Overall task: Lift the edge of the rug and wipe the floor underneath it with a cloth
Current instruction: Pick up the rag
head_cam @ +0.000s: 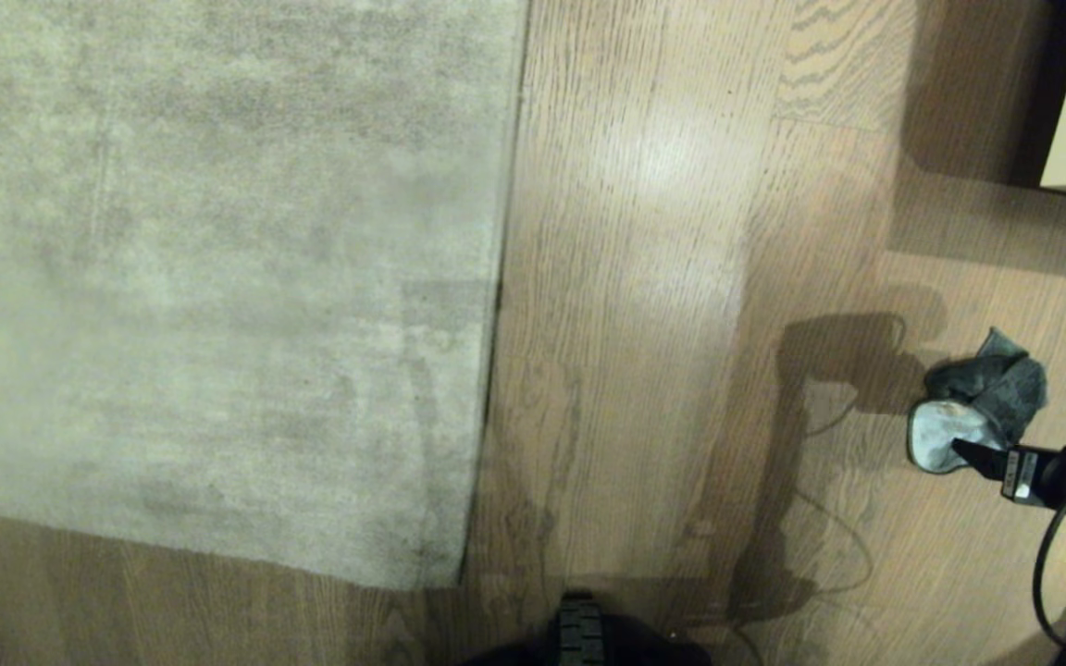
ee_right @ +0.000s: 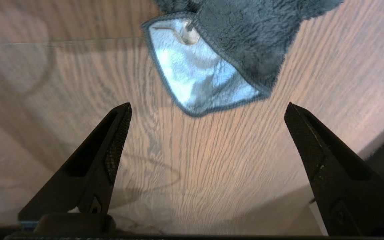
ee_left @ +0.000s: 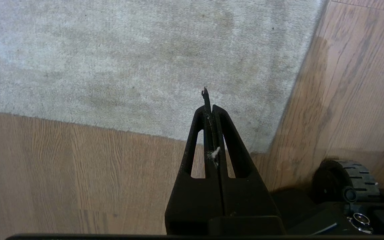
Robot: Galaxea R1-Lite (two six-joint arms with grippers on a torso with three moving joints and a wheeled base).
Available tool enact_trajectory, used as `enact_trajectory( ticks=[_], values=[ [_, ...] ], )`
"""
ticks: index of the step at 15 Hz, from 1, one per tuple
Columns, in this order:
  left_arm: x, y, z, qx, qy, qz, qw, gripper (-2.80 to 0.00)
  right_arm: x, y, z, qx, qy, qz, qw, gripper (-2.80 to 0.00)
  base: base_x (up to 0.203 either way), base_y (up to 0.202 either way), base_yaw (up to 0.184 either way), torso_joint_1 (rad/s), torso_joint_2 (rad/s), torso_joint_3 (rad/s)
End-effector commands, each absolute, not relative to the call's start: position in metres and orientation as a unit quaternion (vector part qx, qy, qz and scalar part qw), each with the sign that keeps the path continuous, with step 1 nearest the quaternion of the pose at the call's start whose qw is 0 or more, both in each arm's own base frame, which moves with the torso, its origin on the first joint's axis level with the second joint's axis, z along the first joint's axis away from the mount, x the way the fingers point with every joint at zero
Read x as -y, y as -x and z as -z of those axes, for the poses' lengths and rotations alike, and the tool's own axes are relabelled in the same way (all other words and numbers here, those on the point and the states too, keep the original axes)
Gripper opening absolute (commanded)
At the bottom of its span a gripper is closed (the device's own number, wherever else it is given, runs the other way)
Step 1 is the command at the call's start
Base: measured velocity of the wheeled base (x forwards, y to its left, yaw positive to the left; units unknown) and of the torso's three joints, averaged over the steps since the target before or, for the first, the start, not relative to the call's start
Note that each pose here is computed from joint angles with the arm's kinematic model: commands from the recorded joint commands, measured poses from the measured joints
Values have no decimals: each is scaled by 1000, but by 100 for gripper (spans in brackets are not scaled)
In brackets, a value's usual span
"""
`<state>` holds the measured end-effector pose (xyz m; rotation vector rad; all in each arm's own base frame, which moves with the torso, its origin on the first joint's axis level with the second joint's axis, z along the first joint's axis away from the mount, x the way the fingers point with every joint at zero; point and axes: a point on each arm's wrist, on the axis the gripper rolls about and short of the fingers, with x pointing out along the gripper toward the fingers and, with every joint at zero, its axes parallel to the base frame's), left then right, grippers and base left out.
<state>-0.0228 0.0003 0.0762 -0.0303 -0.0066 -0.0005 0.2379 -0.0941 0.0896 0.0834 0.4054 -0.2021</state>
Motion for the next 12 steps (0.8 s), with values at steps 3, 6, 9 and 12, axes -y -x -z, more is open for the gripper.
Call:
enact_trajectory(
  ticks=[3,6,9,12],
  values=[
    [0,23,-76,3,15,0,1000,-280,101,-256,-67,-185,-41,99,977,0,0,0,0,0,0,0],
    [0,23,-76,3,15,0,1000,-280,103,-260,-63,-173,-40,99,979,0,0,0,0,0,0,0],
    [0,23,-76,3,15,0,1000,-280,102,-260,-63,-170,-43,77,981,-280,0,0,0,0,0,0],
    [0,23,-76,3,15,0,1000,-280,104,-264,-59,-174,-43,74,981,-280,0,0,0,0,0,0]
  ],
)
